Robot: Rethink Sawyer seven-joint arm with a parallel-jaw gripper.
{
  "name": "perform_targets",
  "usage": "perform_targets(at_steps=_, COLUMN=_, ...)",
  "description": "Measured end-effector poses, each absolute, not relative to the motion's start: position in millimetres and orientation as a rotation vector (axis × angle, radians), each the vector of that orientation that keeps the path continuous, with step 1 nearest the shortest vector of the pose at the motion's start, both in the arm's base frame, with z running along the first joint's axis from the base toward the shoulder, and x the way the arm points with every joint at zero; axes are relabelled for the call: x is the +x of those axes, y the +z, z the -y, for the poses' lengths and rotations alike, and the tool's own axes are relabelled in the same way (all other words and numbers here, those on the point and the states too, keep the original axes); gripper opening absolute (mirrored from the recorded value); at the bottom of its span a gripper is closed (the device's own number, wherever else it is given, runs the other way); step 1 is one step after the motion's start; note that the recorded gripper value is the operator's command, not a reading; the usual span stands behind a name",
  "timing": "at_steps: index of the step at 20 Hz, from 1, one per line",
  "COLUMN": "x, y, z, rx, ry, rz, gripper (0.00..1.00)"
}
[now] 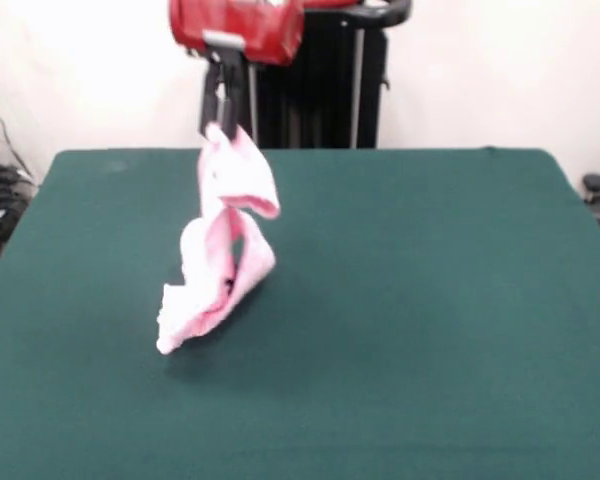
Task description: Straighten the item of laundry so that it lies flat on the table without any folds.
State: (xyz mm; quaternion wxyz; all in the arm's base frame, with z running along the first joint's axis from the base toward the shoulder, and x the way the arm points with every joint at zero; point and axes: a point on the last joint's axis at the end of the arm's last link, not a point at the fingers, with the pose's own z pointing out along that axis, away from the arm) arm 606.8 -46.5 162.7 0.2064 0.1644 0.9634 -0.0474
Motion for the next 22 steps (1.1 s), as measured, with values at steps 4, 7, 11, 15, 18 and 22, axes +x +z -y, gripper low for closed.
perform_targets(at_steps=4, x=593.4, y=125.9, z=19.1, rx=0.479, ry=-0.153, rz=-2.685, gripper=0.0)
perform_targets(at_steps=7, x=584.9, y=108.7, z=2.4, rx=0.535, ry=-0.158, rz=-2.671, gripper=0.0)
perform_targets(at_steps=11, x=569.7, y=87.4, z=-20.7, rx=0.646, ry=-0.17, rz=-2.633, gripper=0.0)
perform_targets(at_steps=15, x=554.3, y=74.4, z=-34.5, rx=0.75, ry=-0.229, rz=-2.572, gripper=0.0)
perform_targets(at_steps=18, x=543.8, y=70.2, z=-44.5, rx=0.822, ry=-0.303, rz=-2.499, gripper=0.0)
perform_targets(at_steps=22, x=529.9, y=69.4, z=-65.0, rx=0.955, ry=-0.429, rz=-2.329, gripper=0.0)
